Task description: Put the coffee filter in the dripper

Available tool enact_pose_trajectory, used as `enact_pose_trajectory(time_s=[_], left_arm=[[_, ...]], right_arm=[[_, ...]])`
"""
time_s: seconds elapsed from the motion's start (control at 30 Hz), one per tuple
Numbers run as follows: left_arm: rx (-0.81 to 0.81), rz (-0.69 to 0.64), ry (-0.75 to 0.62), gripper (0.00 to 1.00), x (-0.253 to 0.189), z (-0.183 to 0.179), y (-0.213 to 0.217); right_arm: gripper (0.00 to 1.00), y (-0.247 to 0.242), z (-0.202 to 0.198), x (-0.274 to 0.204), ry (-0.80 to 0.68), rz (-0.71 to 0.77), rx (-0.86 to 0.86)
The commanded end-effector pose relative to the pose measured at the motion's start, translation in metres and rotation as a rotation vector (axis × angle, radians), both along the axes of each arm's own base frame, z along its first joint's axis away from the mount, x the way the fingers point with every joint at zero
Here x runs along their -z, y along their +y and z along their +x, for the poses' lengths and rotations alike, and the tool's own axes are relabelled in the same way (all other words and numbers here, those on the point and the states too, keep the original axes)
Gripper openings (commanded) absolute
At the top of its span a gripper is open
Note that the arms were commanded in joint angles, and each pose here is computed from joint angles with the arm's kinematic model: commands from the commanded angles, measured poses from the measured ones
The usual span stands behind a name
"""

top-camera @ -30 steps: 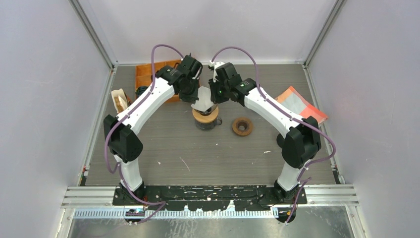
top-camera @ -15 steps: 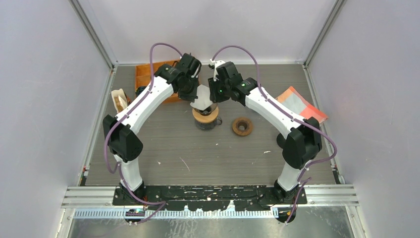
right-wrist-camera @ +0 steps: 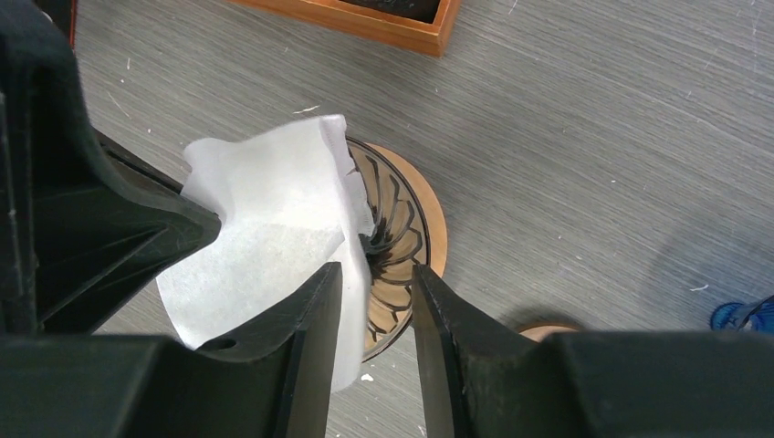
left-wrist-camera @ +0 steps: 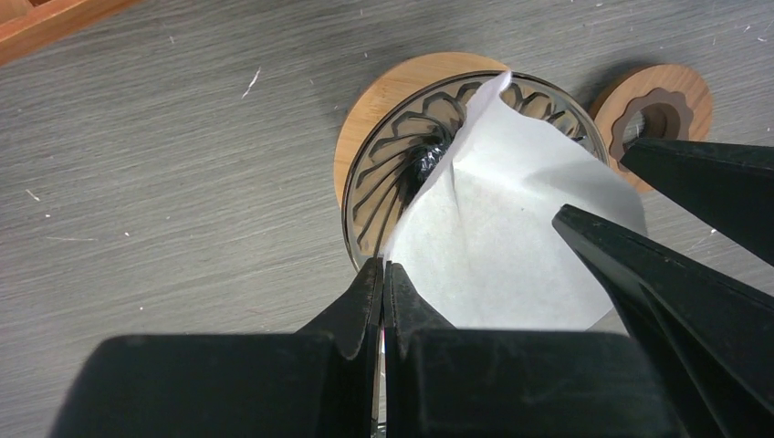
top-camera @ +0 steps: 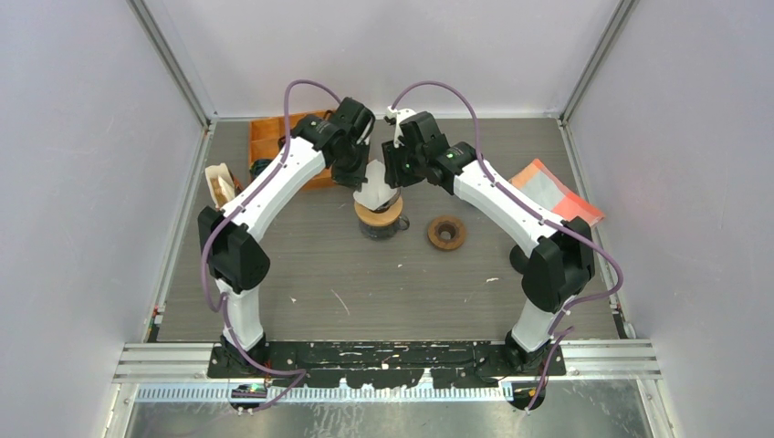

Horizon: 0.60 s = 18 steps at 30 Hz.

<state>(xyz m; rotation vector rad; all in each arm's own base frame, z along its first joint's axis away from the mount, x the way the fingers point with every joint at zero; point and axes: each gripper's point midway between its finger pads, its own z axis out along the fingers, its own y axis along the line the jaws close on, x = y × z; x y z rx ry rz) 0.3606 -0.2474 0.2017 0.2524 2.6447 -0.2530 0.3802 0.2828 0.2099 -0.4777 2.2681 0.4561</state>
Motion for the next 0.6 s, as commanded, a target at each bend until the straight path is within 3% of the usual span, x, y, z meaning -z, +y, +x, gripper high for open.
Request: enact_pose_trajectory(time_s=[0.0, 0.3, 0.43, 0.57], left_arm=[[0.031, -0.032, -0.019, 0.00, -0.015, 0.002, -0.005], [0.024, -0.024, -0.038, 0.02, -0.020, 0.004, -0.002], [0.017, -0.015, -0.066, 0.18, -0.027, 0.006, 0.002], [0.000, -0.012, -0.095, 0.24, -0.033, 0.009, 0.008]], right_arm=[[0.38, 0.002, 0.008, -0.048, -0.118, 0.077, 0.007], [0.10, 0.003, 0.008, -0.035, -0.098, 0.061, -0.001], [0.01, 0.002, 0.008, -0.032, -0.098, 0.053, -0.003], [0.01, 0.003, 0.007, -0.031, -0.092, 0.051, -0.010]])
